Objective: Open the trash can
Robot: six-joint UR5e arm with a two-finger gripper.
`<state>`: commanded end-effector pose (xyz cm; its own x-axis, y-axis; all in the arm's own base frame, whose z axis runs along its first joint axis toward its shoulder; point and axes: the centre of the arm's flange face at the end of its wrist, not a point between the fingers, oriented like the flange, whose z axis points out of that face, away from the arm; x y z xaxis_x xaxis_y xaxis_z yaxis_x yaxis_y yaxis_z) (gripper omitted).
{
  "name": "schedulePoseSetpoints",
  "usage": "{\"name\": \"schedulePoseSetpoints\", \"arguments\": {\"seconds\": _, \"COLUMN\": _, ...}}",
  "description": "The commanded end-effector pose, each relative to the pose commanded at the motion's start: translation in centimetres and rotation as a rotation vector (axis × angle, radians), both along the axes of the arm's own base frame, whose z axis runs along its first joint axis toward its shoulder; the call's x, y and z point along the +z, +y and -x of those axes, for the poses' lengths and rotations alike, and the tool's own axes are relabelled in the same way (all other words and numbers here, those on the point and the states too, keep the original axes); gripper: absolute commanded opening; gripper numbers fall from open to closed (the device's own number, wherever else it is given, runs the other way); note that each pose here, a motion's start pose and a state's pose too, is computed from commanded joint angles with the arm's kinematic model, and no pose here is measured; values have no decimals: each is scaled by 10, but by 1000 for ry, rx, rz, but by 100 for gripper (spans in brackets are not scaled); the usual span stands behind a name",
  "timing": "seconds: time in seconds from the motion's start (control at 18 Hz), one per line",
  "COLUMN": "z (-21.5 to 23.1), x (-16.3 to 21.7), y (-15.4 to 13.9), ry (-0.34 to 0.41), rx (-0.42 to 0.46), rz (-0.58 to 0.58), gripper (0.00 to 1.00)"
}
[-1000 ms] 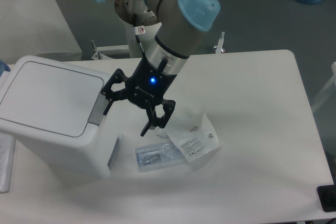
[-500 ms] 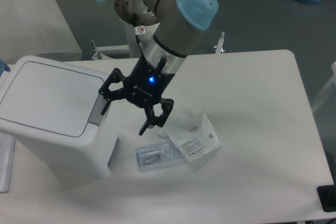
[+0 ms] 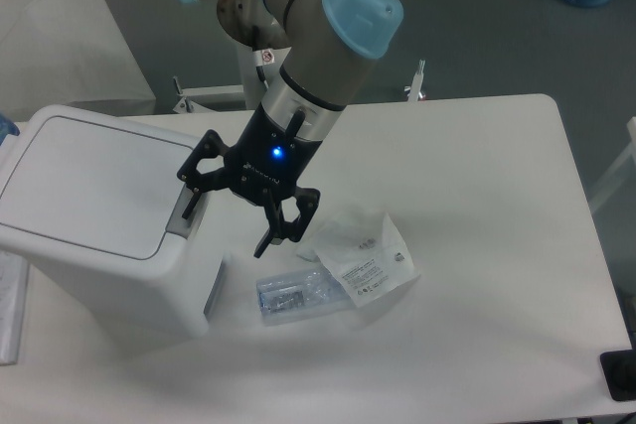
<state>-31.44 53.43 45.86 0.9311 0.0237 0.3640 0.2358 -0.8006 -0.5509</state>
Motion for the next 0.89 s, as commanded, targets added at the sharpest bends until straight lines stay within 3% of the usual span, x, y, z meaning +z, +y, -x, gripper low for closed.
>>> {"name": "schedulePoseSetpoints", "arguments": {"seconds": 0.89, "z": -1, "x": -8, "y": 0, "ry": -7, "rx": -1, "rz": 10, "gripper": 100}}
